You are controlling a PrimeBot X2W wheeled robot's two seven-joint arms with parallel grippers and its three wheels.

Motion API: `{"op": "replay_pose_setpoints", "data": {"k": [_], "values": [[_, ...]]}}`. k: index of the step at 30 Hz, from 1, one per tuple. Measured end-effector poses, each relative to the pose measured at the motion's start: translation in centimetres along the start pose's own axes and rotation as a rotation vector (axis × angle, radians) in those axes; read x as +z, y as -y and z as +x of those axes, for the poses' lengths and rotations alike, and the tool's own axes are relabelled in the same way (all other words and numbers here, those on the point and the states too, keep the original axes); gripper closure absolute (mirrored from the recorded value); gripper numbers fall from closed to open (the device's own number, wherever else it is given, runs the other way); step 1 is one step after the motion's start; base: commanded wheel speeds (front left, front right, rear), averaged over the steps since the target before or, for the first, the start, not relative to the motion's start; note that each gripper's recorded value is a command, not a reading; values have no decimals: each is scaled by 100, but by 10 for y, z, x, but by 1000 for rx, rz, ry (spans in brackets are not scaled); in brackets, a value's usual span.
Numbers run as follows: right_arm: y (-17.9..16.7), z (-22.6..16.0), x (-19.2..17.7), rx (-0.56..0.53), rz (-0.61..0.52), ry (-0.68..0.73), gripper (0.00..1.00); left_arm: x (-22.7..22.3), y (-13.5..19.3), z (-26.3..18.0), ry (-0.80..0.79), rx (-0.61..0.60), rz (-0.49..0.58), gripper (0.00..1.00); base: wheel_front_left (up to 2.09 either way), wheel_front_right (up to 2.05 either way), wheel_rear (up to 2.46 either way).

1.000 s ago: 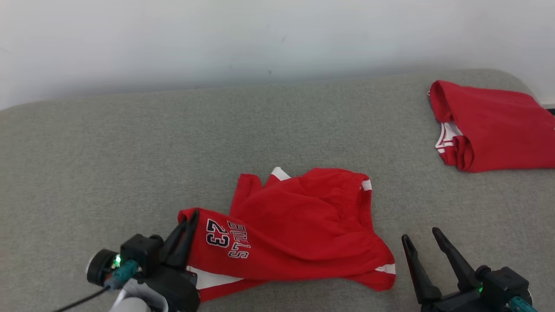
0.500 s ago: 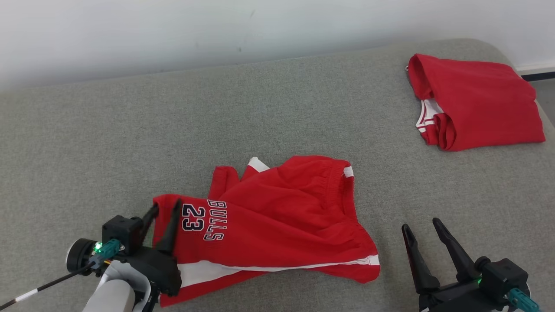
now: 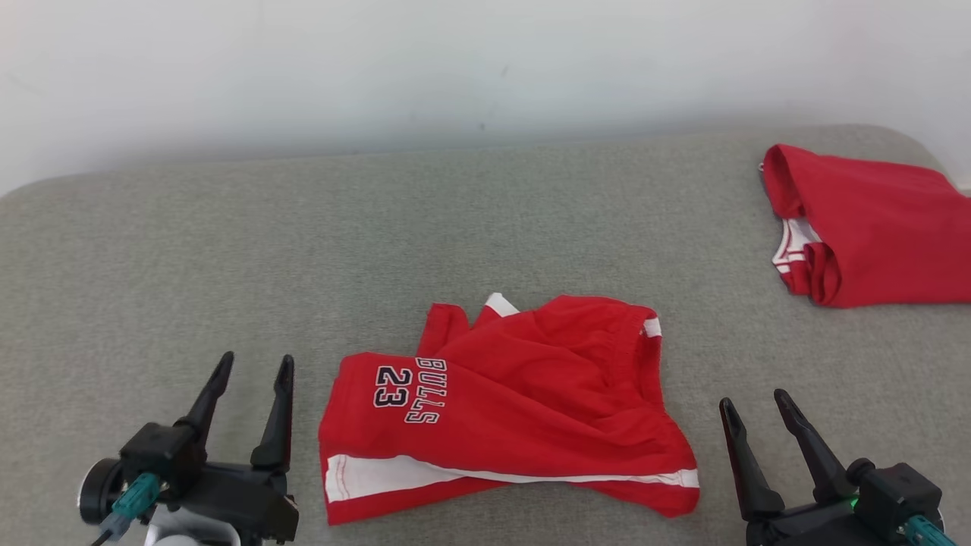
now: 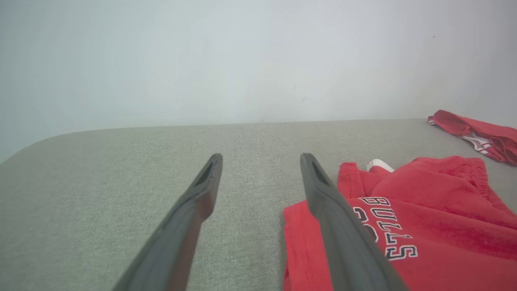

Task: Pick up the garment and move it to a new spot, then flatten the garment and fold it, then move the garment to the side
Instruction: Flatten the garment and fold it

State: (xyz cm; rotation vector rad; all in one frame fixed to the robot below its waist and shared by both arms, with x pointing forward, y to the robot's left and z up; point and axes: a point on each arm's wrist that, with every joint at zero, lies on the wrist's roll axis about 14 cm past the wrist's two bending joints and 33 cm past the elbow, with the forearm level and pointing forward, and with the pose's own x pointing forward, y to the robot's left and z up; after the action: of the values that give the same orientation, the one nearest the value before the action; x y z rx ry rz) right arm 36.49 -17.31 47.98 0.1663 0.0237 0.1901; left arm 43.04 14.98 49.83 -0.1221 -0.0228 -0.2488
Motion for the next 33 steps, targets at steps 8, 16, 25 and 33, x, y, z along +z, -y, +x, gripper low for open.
{"op": "replay_pose_setpoints", "data": {"k": [8, 16, 25, 33], "values": [[-10, 2, 8, 32, -6, 27, 0, 21, -16, -37, 76, 96, 24, 0, 0, 0, 0], [-13, -7, 13, 34, -8, 42, 0, 23, -24, -75, 95, 181, 22, 0, 0, 0, 0], [-12, -16, 9, 27, -7, 31, 0, 17, -29, -100, 88, 245, 9, 0, 0, 0, 0], [-13, -17, 9, 27, -6, 31, 0, 14, -28, -103, 82, 254, -1, 0, 0, 0, 0]]}}
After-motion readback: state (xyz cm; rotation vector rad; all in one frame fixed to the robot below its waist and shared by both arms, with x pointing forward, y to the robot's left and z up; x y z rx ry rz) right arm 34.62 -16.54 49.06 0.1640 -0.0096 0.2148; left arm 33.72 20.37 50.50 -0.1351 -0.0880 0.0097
